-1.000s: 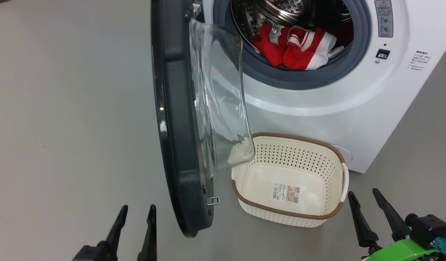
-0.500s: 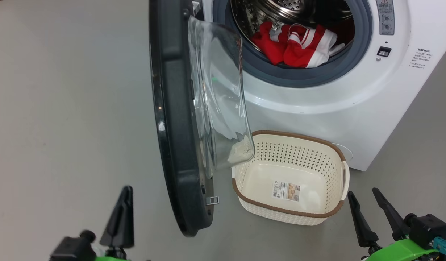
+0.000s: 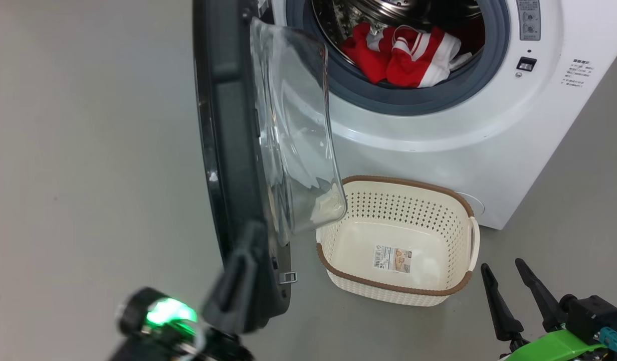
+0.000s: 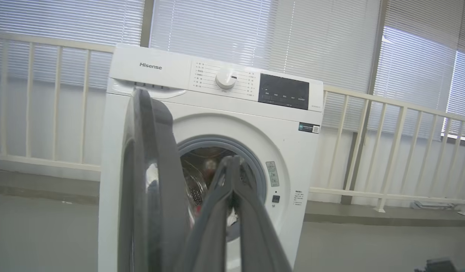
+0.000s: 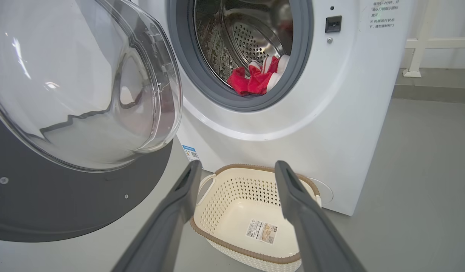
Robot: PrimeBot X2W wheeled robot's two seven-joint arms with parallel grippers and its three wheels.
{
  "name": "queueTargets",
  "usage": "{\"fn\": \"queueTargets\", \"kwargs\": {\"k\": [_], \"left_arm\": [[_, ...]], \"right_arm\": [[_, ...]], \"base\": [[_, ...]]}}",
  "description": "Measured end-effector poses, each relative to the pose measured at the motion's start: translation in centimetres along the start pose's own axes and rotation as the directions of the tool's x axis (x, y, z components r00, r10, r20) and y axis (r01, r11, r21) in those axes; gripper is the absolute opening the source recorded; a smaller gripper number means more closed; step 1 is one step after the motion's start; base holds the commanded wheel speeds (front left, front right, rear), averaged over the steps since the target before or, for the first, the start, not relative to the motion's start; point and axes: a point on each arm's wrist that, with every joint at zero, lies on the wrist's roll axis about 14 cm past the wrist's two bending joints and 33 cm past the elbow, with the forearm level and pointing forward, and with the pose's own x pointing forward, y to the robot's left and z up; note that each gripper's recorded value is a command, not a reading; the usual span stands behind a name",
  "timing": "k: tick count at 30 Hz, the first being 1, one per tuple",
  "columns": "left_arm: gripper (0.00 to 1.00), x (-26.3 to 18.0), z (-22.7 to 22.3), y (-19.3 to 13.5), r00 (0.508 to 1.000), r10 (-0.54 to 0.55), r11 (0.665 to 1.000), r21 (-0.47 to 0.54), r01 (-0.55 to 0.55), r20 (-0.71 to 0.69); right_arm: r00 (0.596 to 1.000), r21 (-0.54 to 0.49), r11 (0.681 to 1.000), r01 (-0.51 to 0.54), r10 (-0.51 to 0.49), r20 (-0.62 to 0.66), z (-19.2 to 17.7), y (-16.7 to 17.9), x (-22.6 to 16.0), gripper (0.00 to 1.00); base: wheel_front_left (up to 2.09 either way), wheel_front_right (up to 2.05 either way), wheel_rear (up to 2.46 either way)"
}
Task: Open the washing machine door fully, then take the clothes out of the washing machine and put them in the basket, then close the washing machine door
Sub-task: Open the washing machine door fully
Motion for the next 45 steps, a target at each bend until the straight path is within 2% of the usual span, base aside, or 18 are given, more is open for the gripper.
{"fn": "queueTargets", "kwargs": {"k": [1, 4, 12, 22, 34, 45], "left_arm": [[0.0, -0.4, -1.5, -2.1, 0.997, -0.064, 0.998, -0.027, 0.063, -0.045], [0.0, -1.4, -4.2, -3.3, 0.986, -0.099, 0.994, -0.063, 0.091, -0.134], [0.0, -3.8, -8.9, -2.6, 0.954, -0.068, 0.994, -0.105, 0.039, -0.291], [0.0, -5.4, -11.5, -0.7, 0.924, 0.0, 0.99, -0.128, -0.053, -0.384], [0.0, -5.6, -11.8, 1.3, 0.916, 0.077, 0.983, -0.122, -0.135, -0.394], [0.0, -5.4, -10.1, 6.0, 0.913, 0.225, 0.966, -0.043, -0.254, -0.341]], "right_arm": [[1.0, 0.0, 1.0, 0.002, -0.002, 0.001, 0.0, -0.1, 0.0, 1.0], [1.0, -0.001, 1.0, 0.003, -0.003, 0.003, 0.1, -0.1, -0.1, 1.0], [1.0, -0.008, 1.0, 0.003, -0.003, 0.01, 0.4, -0.1, -0.2, 1.0], [1.0, -0.009, 1.0, -0.002, 0.002, 0.016, 0.6, 0.1, -0.2, 1.0], [1.0, -0.005, 1.0, -0.008, 0.008, 0.009, 0.3, 0.1, 0.1, 1.0], [1.0, -0.003, 1.0, -0.018, 0.018, 0.006, 0.1, 0.4, 0.4, 1.0]], "base": [[0.0, 0.0, 0.0], [0.0, 0.0, 0.0], [0.0, 0.0, 0.0], [0.0, 0.0, 0.0], [0.0, 0.0, 0.0], [0.0, 0.0, 0.0]]}}
